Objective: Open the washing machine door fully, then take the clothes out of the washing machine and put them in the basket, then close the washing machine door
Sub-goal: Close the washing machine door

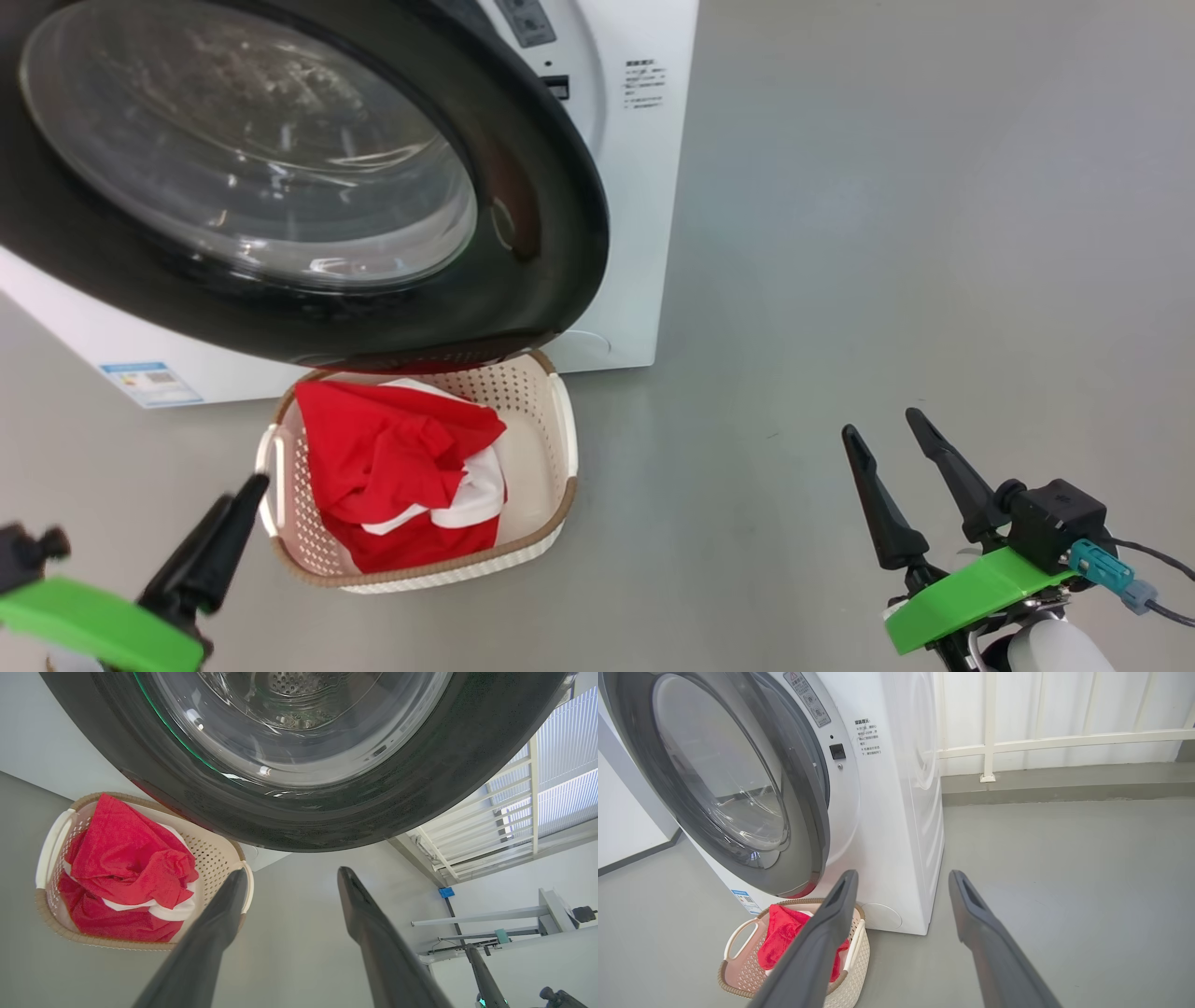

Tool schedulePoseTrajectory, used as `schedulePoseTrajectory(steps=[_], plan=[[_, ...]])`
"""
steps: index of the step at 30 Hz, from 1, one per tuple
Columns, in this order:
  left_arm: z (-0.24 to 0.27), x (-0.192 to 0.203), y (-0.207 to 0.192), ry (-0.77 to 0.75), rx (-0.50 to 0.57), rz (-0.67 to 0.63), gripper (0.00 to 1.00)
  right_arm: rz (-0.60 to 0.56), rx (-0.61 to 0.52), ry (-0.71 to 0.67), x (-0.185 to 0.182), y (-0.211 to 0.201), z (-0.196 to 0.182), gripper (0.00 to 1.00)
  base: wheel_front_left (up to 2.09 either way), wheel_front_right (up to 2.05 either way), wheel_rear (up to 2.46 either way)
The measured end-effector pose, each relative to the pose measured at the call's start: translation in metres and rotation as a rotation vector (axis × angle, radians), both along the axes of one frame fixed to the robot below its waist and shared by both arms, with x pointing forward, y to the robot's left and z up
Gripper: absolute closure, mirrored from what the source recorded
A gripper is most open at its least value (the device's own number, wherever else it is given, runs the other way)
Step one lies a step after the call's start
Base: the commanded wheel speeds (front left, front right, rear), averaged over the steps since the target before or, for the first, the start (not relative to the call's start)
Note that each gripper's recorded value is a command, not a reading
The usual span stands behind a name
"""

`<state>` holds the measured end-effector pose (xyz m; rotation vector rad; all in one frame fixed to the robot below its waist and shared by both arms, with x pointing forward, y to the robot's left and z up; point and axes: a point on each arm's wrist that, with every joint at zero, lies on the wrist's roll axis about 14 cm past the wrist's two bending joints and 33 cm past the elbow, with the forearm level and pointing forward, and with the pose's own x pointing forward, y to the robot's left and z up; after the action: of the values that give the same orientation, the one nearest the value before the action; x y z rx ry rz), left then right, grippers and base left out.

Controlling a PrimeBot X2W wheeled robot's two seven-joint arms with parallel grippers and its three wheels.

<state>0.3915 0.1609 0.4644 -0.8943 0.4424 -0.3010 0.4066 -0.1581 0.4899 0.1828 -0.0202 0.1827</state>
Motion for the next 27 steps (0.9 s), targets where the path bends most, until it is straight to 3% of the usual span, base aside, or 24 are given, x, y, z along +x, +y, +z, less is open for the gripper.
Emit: schedulePoseTrajectory(steps=[13,27], plan=[[-0.039,-0.016,0.002,-0.058,0.197,0.036,0.00,-0.087,-0.006,-0.015,-0.014,-0.030,0.007,0.00,0.00,0.00,0.00],[-0.039,-0.007,0.006,-0.181,0.372,0.072,0.00,-0.151,-0.011,-0.026,-0.029,-0.051,0.012,0.00,0.00,0.00,0.00]])
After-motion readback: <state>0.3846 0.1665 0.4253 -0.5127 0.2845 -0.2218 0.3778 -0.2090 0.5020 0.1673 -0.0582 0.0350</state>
